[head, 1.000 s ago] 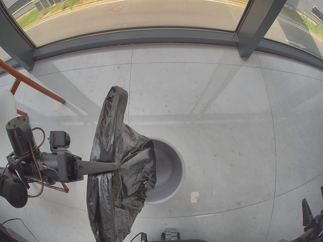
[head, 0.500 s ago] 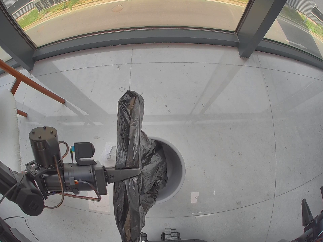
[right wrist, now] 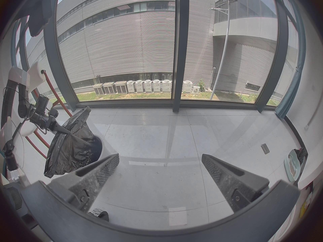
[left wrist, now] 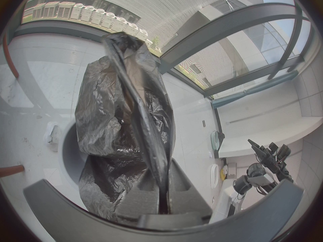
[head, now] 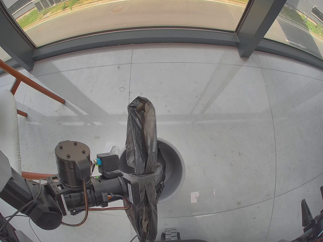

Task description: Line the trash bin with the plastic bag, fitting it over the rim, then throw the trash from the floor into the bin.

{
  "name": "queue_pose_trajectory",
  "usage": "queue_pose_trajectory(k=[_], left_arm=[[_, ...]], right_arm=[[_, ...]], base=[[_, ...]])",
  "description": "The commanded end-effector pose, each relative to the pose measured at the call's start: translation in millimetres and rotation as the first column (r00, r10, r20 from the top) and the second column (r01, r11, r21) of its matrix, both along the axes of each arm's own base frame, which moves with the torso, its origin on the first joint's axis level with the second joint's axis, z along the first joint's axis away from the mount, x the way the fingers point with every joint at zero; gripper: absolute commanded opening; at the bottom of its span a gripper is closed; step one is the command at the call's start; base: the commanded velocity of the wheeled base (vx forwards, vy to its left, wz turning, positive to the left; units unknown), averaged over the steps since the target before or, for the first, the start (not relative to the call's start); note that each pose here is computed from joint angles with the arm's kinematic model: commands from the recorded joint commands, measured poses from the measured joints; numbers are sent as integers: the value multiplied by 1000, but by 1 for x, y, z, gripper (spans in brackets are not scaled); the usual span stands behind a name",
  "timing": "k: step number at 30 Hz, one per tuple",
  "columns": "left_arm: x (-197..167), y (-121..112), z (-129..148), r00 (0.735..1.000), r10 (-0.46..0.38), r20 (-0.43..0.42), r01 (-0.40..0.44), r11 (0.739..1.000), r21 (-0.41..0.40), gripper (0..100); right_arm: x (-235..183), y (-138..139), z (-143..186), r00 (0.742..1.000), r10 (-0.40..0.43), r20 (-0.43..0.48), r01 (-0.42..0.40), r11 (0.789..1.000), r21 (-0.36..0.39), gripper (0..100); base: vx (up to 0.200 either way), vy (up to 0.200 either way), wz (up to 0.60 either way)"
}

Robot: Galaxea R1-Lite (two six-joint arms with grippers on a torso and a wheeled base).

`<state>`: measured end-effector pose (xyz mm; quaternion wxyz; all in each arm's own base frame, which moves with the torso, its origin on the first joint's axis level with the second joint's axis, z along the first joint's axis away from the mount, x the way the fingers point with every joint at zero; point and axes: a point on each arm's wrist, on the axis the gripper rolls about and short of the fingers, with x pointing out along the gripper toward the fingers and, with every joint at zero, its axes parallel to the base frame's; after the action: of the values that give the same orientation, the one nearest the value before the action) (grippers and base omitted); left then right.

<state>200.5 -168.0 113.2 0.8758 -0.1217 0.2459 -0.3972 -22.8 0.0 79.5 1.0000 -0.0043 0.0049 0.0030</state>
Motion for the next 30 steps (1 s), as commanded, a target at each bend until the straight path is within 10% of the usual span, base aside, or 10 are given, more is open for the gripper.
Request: queue_pose_trajectory(k=[1, 8, 13, 18, 27, 30], left_arm=[[-14, -2, 8, 998, -50, -49, 54, 995, 79, 0], [-22, 5, 27, 994, -73, -79, 85, 983, 160, 0], [-22, 6, 21, 989, -146, 9, 138, 954, 268, 0], [-25, 6, 14, 982, -189, 24, 172, 932, 320, 0], [-29, 4, 14, 974, -214, 80, 170, 912, 373, 0], [-29, 4, 14, 967, -226, 118, 159, 897, 413, 0]], right_arm=[[1, 0, -4, 1000, 3, -7, -3, 1000, 1, 100], [-3, -2, 67, 984, 47, 170, -50, 999, 13, 100], [29, 2, 103, 949, 316, 14, -306, 908, 285, 100], [73, 20, 107, 904, 364, -225, -282, 903, 326, 100], [153, 74, 129, 742, 521, -423, -229, 789, 570, 100], [163, 88, 123, 681, 531, -505, -200, 798, 569, 100]], base=[[0, 0, 0], [0, 0, 0], [0, 0, 0], [0, 0, 0], [0, 0, 0], [0, 0, 0]])
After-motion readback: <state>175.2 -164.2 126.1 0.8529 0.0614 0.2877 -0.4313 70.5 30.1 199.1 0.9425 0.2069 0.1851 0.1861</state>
